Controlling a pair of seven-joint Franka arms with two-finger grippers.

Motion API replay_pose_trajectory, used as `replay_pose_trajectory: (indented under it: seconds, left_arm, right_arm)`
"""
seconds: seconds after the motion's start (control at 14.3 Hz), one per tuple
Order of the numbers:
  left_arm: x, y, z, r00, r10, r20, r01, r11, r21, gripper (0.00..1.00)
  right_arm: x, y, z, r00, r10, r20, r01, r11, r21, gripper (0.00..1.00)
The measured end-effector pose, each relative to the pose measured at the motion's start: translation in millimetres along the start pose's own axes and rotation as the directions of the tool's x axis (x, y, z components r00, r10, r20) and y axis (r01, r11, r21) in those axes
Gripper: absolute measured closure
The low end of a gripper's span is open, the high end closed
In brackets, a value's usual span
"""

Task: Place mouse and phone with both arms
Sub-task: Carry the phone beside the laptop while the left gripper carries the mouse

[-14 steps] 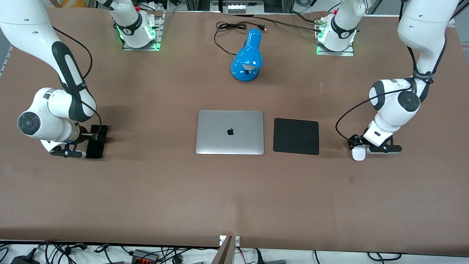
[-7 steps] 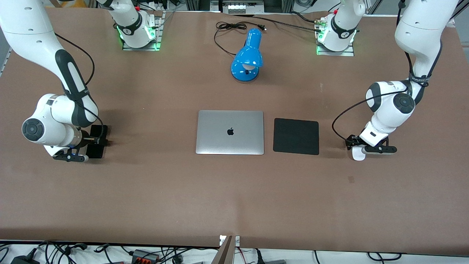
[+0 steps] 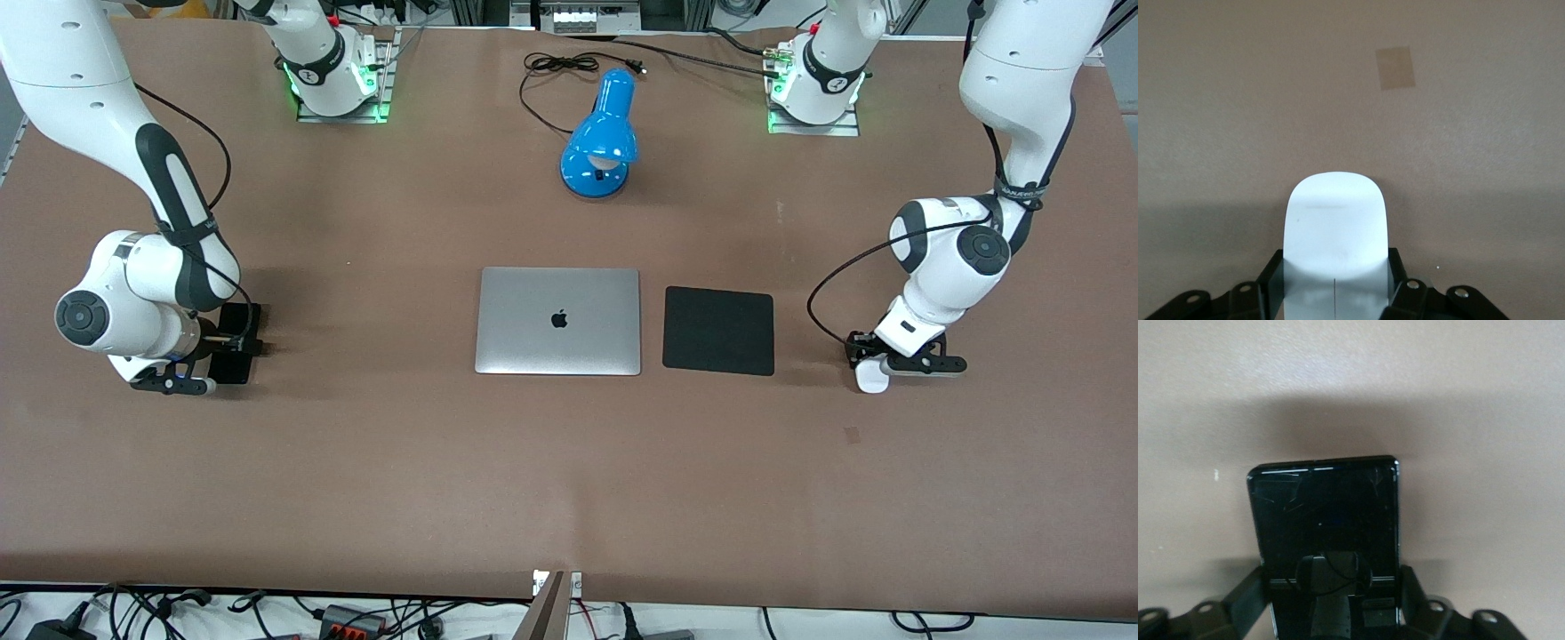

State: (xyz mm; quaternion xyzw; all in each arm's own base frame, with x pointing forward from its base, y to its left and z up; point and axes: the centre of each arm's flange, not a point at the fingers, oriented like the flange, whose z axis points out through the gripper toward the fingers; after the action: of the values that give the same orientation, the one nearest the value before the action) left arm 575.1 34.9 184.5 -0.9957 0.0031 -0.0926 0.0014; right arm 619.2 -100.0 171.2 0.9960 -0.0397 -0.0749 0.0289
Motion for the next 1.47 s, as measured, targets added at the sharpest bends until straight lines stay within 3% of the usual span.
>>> replay_pose_trajectory:
  seconds: [0.42,0.7,0.91,1.12,1.47]
  left_arm:
    - [75.5,1.7,-100.0,0.972,0.013,0.235,-0.008,1.0,-0.021,0.38]
    - [114.0,55.9,-178.0,0.95,0.05,0.307,-0.042,0.999,-0.032,0.38]
    - [106.1,143.2,-182.8,0.943,0.031,0.33,-0.029,1.0,-0.01,0.38]
    - [87.5,216.5,-163.5,0.951,0.008,0.31,-0.011,1.0,0.007,0.38]
    - [40.3,240.0,-91.4,0.979,-0.025,0.204,0.029,0.999,-0.016,0.38]
  right_arm:
    - [2.5,-2.4,-9.3,1.0,-0.008,0.014,0.008,1.0,0.002,0.21]
    - [4.8,-33.8,-89.1,0.997,-0.058,0.049,0.057,0.998,0.03,0.21]
    - [0.7,-89.4,-129.3,0.989,-0.134,0.059,0.131,0.99,0.052,0.21]
    - [-3.6,-144.8,-116.2,0.986,-0.146,0.075,0.143,0.989,0.041,0.21]
    - [-20.2,-256.9,-81.3,0.991,-0.122,0.055,0.122,0.992,0.012,0.21]
